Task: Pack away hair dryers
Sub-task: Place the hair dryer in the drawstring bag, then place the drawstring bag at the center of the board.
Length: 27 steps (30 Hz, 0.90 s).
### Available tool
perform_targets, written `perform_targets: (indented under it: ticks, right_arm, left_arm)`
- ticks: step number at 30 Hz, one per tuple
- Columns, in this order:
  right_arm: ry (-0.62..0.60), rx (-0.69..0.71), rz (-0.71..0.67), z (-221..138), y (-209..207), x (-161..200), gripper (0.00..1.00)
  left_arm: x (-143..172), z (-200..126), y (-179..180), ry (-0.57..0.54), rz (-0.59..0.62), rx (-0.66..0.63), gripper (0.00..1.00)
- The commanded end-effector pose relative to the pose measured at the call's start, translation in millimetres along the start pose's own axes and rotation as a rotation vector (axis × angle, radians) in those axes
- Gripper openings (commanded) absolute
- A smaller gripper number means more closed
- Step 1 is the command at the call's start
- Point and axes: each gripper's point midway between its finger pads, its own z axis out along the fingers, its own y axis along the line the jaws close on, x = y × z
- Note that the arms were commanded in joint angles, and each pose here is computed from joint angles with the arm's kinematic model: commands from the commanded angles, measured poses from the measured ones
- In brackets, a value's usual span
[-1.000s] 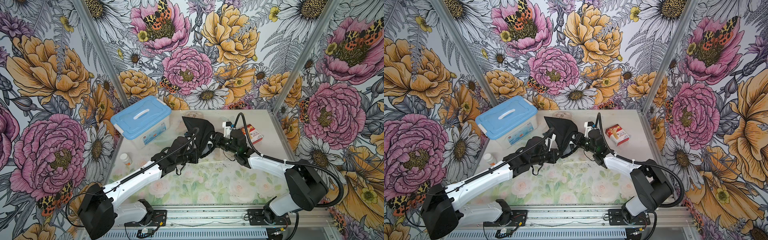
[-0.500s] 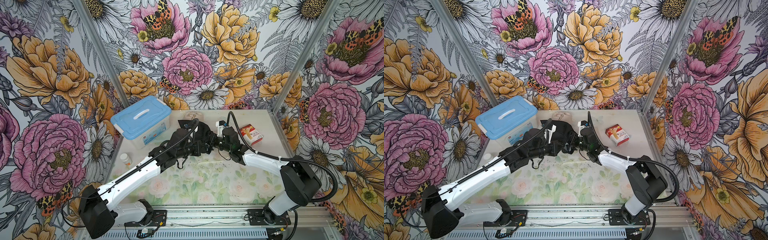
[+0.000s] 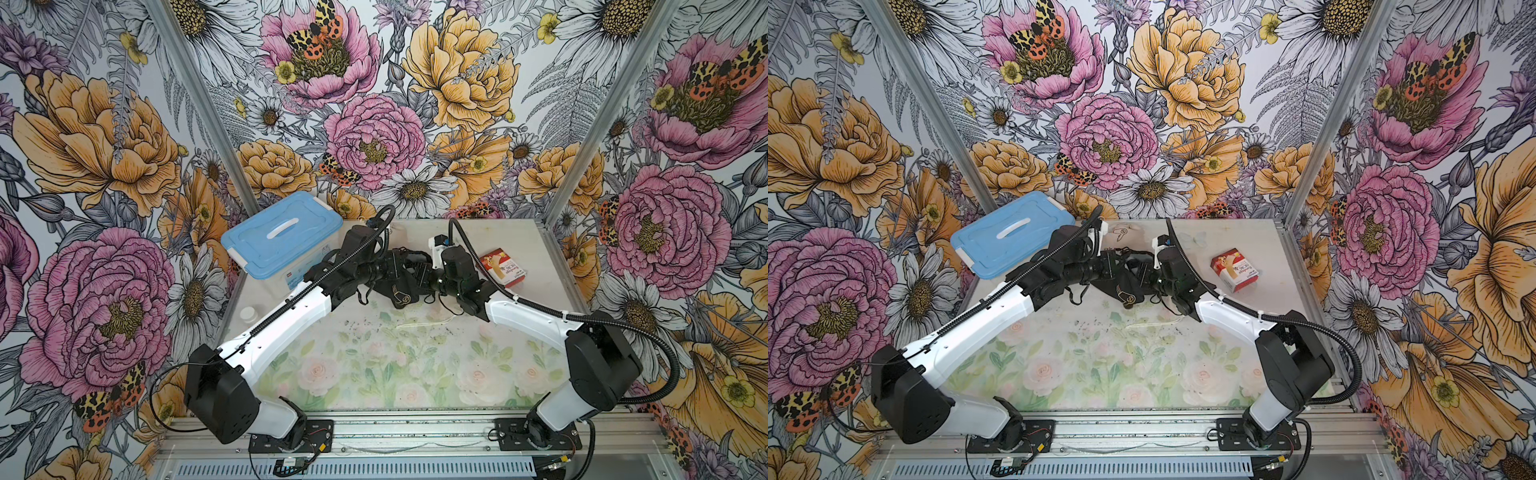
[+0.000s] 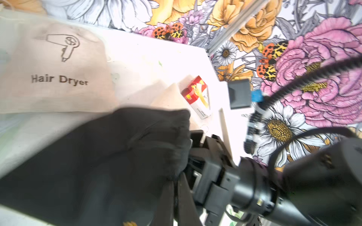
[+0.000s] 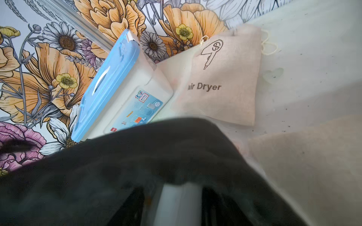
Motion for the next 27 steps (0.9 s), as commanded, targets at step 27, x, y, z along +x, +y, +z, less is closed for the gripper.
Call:
perform_targets:
  ticks: [27]
  right_arm:
    - [-0.109,0.035,-0.138,-81.5,-39.7,31.9,0.56]
  left_arm:
    - [6.4,57.1,23.8,0.105,-0.044,0.006,0.0]
